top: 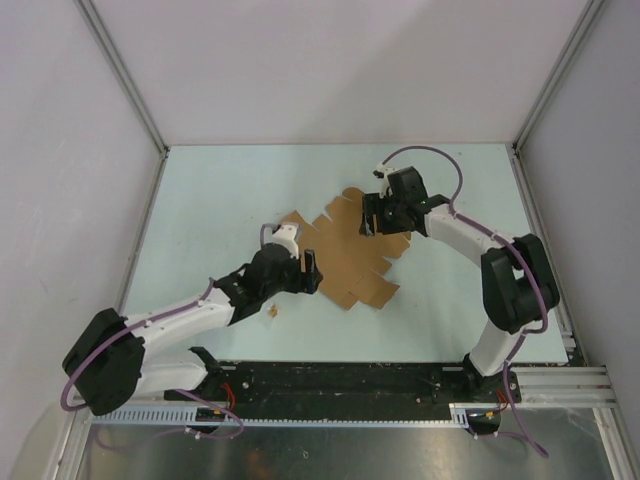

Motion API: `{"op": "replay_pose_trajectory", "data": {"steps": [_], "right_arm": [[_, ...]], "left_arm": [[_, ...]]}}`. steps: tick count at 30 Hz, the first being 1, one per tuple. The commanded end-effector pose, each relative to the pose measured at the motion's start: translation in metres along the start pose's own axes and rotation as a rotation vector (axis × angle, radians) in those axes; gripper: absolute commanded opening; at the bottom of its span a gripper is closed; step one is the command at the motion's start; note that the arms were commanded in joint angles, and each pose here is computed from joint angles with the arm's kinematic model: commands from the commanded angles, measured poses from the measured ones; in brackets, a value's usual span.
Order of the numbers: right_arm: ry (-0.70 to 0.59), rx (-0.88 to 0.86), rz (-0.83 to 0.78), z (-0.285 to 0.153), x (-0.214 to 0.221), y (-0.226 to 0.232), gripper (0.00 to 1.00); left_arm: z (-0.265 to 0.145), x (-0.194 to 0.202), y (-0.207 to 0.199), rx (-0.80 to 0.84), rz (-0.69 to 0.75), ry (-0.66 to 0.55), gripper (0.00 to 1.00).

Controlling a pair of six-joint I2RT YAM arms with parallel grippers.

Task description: Fold the paper box

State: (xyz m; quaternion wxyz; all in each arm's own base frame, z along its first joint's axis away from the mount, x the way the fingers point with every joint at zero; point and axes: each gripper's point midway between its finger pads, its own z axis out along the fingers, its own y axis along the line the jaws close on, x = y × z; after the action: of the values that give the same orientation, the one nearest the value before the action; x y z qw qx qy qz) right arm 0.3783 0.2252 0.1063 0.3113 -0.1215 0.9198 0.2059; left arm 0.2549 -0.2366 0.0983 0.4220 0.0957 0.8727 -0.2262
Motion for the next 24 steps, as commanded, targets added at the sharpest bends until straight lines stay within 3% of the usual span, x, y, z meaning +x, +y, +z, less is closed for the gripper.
{"op": "replay_pose_trajectory", "data": {"steps": [1,7,11,16,24], "right_arm": [[-0.067,0.004,0.006,0.019,-0.014,0.000,0.69],[-0.183,0.125,-0.068,0.005,-0.044,-0.017,0.75],[-0.240,0.193,-0.143,-0.005,-0.068,-0.043,0.82],[-0.182,0.119,-0.216,0.007,-0.086,-0.072,0.83],[-0.101,-0.010,-0.318,0.031,-0.100,-0.082,0.83]], "left_arm": [[-0.005,0.013,0.005,-0.023,-0.163,0.013,0.78],[-0.002,0.027,0.011,-0.051,-0.260,0.023,0.92],[0.001,0.030,0.009,-0.042,-0.325,0.019,0.95],[0.003,0.027,0.003,-0.025,-0.386,0.018,0.96],[0.003,0.019,0.000,-0.005,-0.382,0.013,0.97]]}}
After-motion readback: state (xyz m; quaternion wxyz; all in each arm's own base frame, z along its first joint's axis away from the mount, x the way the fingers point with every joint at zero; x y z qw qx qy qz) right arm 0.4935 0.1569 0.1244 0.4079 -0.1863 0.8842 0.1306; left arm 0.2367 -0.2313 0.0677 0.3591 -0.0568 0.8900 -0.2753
